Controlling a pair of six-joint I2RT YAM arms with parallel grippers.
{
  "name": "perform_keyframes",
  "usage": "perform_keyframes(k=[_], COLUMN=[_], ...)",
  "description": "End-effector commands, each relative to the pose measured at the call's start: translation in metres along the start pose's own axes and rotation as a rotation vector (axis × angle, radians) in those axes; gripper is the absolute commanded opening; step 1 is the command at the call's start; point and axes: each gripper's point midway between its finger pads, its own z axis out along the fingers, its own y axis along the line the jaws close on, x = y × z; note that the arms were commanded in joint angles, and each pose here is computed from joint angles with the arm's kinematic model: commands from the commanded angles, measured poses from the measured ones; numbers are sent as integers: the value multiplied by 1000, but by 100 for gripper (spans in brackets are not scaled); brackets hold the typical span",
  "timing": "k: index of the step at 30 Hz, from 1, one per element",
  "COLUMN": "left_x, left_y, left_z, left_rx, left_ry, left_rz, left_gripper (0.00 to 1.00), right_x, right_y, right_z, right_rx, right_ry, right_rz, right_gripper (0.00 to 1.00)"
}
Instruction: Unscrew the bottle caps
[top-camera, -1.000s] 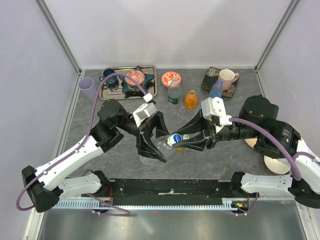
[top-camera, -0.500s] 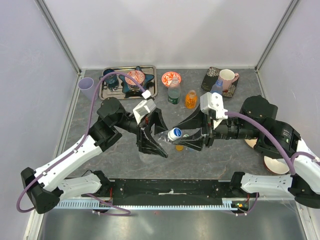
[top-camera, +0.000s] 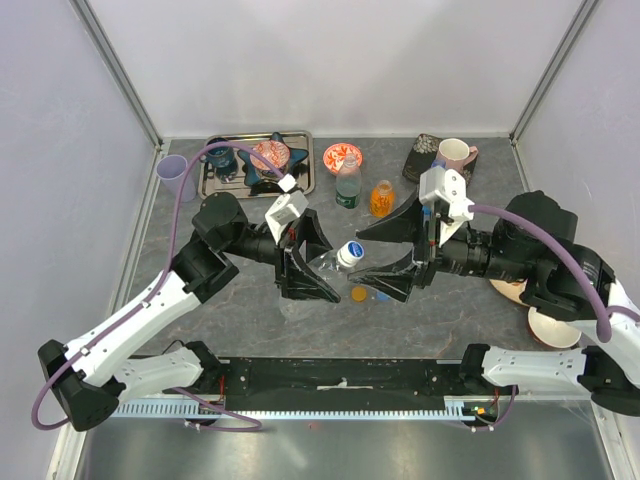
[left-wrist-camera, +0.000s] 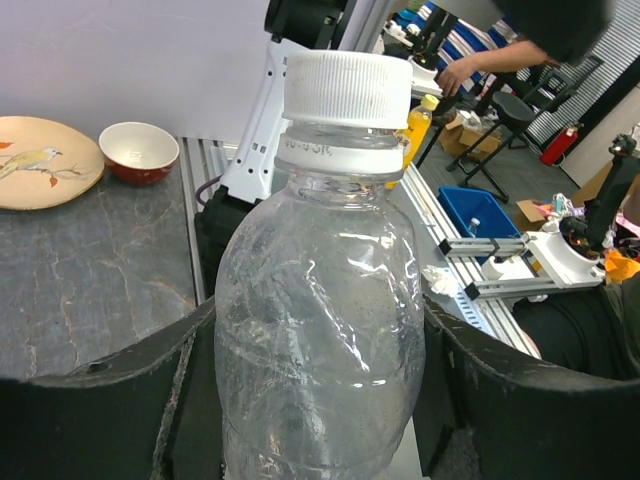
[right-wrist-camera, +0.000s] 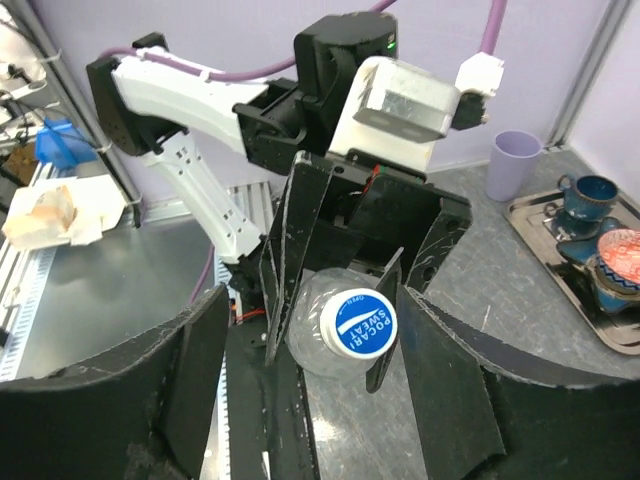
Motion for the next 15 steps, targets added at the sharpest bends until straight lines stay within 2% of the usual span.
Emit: perform_keyframes(k=[1, 4, 5, 8, 15], left_x=[-14, -16, -16, -23, -51], left_y=[-2, 2, 4, 21, 76], left_z=[-3, -4, -5, -9, -42], left_rx=[-33, -59, -76, -201, -652], left_ry=[-25, -33, -34, -69, -213], left_rz=[66, 74, 83, 117, 249], left_gripper=[44, 45, 45, 45, 45], right_x=[-33, -44, -48, -59, -41], right_y=[-19, -37, -53, -71, -104], right_z=[-9, -11, -16, -21, -11], right_rx=[142, 250, 349, 469, 680], right_ry=[-106, -156, -177, -228, -200], right_rz=[23, 70, 94, 189, 382], right_gripper=[76, 79, 79, 80, 79])
